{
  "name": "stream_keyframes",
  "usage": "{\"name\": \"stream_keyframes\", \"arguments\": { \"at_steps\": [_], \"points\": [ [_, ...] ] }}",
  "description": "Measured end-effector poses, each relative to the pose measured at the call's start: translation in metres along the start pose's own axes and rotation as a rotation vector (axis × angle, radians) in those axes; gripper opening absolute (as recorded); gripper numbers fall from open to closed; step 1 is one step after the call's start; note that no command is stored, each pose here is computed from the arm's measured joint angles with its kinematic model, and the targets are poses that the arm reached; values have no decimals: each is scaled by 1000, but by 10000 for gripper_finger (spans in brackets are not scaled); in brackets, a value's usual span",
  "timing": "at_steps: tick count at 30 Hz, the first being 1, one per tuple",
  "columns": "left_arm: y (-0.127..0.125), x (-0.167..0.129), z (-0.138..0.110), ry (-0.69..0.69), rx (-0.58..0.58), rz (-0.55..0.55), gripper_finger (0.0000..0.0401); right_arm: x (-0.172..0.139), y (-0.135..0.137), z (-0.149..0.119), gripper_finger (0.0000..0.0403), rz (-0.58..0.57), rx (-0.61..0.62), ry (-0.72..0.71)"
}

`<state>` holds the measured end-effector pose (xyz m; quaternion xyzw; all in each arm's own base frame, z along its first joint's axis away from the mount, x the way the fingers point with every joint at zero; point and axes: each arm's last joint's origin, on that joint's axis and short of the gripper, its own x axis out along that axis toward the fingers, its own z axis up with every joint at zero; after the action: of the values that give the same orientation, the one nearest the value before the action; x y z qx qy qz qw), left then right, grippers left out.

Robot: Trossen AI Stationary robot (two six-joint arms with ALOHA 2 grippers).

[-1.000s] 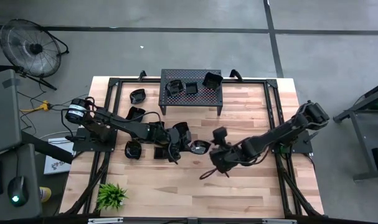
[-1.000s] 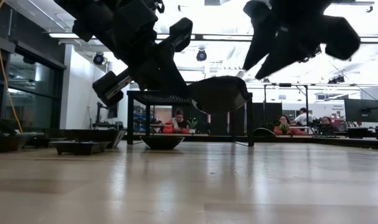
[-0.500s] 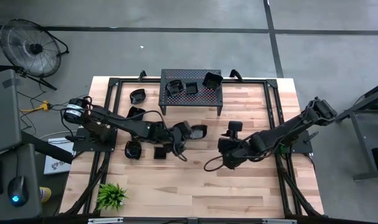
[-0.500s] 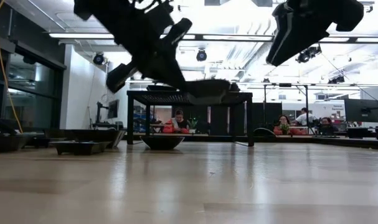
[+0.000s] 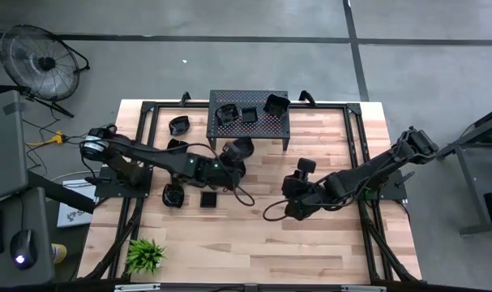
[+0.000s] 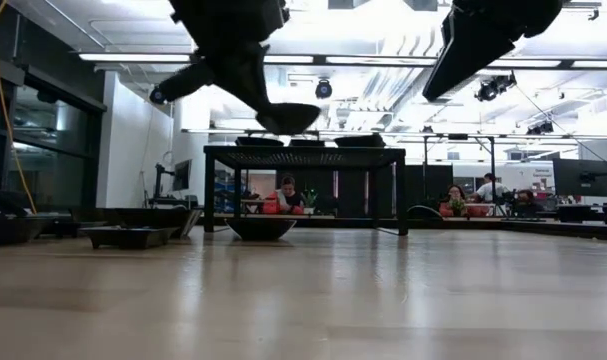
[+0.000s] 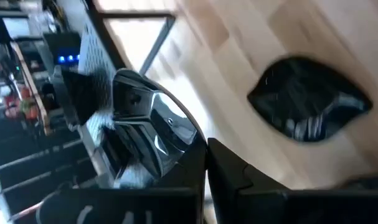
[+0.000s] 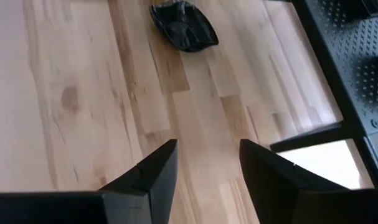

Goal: Pick & Place Mini shaped plates
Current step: Stack the black leaf-shaped plate on top of the black leaf-shaped plate on the shelf

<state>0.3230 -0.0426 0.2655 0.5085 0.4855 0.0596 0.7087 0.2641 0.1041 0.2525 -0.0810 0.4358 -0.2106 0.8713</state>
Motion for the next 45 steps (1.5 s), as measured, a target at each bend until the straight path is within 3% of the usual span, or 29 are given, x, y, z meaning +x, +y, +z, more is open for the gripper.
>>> {"name": "stream_keyframes", "arguments": {
  "at_steps": [9, 18, 27, 35, 45],
  "points": [
    [14, -16, -10, 90, 35, 10, 5, 0, 3, 3, 169, 36, 22, -15],
    [45, -28, -52, 124, -39, 37, 5, 14, 10, -6, 167, 72, 1, -64],
    [74, -2, -98, 140, -88, -56, 5, 36, 18, -29, 166, 111, 11, -107],
    [90, 19, -122, 113, -123, -82, 5, 37, 19, -31, 167, 120, 14, -111],
    [91, 24, -130, 27, -151, -153, 5, 38, 19, -31, 162, 110, 15, -118]
  ]
}}
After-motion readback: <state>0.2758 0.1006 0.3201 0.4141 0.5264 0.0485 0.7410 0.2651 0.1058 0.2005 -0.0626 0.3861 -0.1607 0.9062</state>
